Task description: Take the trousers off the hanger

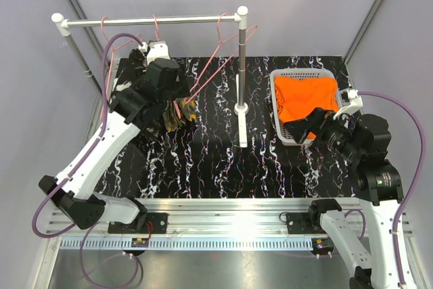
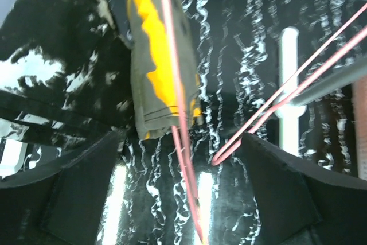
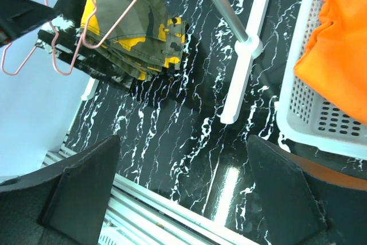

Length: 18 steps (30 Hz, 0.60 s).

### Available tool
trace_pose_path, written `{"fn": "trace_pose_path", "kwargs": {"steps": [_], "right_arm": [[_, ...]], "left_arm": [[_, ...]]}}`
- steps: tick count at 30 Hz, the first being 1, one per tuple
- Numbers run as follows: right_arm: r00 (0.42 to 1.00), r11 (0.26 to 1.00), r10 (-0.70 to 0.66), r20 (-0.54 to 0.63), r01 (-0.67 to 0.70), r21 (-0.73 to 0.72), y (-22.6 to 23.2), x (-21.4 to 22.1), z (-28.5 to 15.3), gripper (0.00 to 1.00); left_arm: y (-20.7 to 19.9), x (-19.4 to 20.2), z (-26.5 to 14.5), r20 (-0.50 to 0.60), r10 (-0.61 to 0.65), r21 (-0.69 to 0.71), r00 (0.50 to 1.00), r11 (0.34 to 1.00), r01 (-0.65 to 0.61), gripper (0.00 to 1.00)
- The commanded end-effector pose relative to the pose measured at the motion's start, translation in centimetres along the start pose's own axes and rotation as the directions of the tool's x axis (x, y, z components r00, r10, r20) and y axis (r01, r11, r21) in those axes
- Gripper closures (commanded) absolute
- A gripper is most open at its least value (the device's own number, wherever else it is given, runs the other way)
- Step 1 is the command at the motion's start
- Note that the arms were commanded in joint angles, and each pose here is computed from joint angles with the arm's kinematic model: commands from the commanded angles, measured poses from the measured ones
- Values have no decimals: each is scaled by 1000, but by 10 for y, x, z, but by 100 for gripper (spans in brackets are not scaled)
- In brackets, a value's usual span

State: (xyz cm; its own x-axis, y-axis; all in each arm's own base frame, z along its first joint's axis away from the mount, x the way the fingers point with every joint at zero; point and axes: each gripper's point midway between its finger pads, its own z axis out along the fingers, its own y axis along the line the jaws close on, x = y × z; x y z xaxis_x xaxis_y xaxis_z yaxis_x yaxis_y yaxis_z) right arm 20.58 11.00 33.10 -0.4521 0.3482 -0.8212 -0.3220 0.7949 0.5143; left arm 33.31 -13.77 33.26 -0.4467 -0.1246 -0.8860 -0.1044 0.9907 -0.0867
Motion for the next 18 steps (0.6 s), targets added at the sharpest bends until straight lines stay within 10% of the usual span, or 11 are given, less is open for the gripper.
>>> {"fn": "trace_pose_path", "kwargs": {"steps": [1,7,18], "right_arm": [[1000,998,-2,18,3,-69,13,-5,0,1],[1000,996,12,8,-11,-89,15,-2,3,0],[1000,995,8,13,-6,-100,17,-3,2,0]], "left_arm": [[-7,0,14,1,-32,30,1000,999,32,15],[2,13,36,-47,-35,-24,998,999,34,55],[12,9,37,-46,-63,-47,997,997,60,99]]}}
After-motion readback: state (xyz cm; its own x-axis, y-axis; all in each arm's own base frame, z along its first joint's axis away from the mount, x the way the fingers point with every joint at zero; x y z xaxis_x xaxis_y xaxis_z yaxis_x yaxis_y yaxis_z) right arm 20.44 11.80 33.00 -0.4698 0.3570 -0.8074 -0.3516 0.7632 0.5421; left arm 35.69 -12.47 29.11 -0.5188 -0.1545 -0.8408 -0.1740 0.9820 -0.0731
